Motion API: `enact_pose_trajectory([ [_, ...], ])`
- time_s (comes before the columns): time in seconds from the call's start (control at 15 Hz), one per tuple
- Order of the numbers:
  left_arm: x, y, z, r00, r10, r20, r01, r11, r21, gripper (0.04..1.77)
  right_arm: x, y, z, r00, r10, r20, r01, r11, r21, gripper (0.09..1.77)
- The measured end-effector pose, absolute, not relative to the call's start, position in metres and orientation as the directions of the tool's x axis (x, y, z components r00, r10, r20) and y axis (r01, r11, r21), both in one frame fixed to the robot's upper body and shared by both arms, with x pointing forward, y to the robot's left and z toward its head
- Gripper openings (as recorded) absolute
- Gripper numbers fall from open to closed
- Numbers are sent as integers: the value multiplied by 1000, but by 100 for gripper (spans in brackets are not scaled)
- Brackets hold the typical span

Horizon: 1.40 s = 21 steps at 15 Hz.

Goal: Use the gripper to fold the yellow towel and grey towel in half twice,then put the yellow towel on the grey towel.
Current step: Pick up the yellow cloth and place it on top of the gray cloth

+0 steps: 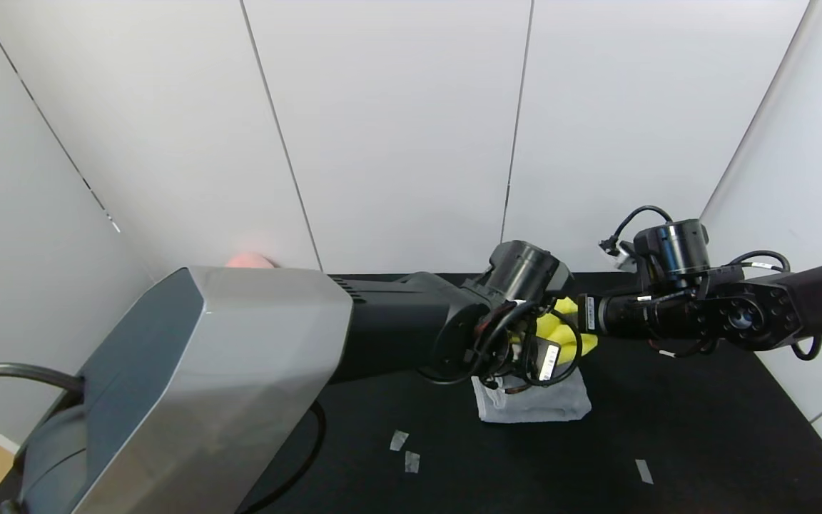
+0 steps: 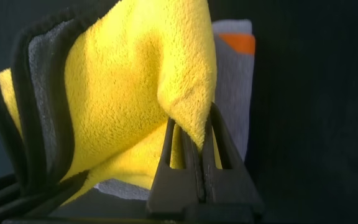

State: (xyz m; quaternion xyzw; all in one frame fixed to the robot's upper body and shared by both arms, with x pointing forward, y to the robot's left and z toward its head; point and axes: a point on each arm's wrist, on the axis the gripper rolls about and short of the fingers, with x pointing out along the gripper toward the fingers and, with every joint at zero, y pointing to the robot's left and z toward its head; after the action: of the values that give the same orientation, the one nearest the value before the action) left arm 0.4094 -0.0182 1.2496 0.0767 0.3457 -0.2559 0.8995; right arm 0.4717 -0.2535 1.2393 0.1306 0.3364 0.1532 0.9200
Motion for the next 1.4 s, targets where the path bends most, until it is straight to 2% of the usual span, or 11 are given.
enact_pose_trajectory([
  [0.67,403,-19,1218,593,-344,-728,506,862,6,18,460,-251,1212,662,367,-654,-173,923,343,12],
  [0.73,403,-19,1217,592,-341,-731,507,862,9,18,459,-251,1211,658,369,-656,-175,923,344,23],
  [0.87,402,-17,1213,587,-321,-743,504,864,25,51,459,-252,1210,653,378,-657,-178,919,352,56],
  [1.0,401,-18,1212,587,-321,-743,503,864,25,77,458,-250,1208,644,386,-660,-184,916,356,83],
  [1.2,402,-18,1212,589,-324,-740,502,864,22,106,458,-250,1209,643,389,-659,-186,915,358,111],
  [1.4,401,-17,1216,598,-322,-734,497,867,25,127,457,-249,1210,643,393,-657,-191,913,360,130],
])
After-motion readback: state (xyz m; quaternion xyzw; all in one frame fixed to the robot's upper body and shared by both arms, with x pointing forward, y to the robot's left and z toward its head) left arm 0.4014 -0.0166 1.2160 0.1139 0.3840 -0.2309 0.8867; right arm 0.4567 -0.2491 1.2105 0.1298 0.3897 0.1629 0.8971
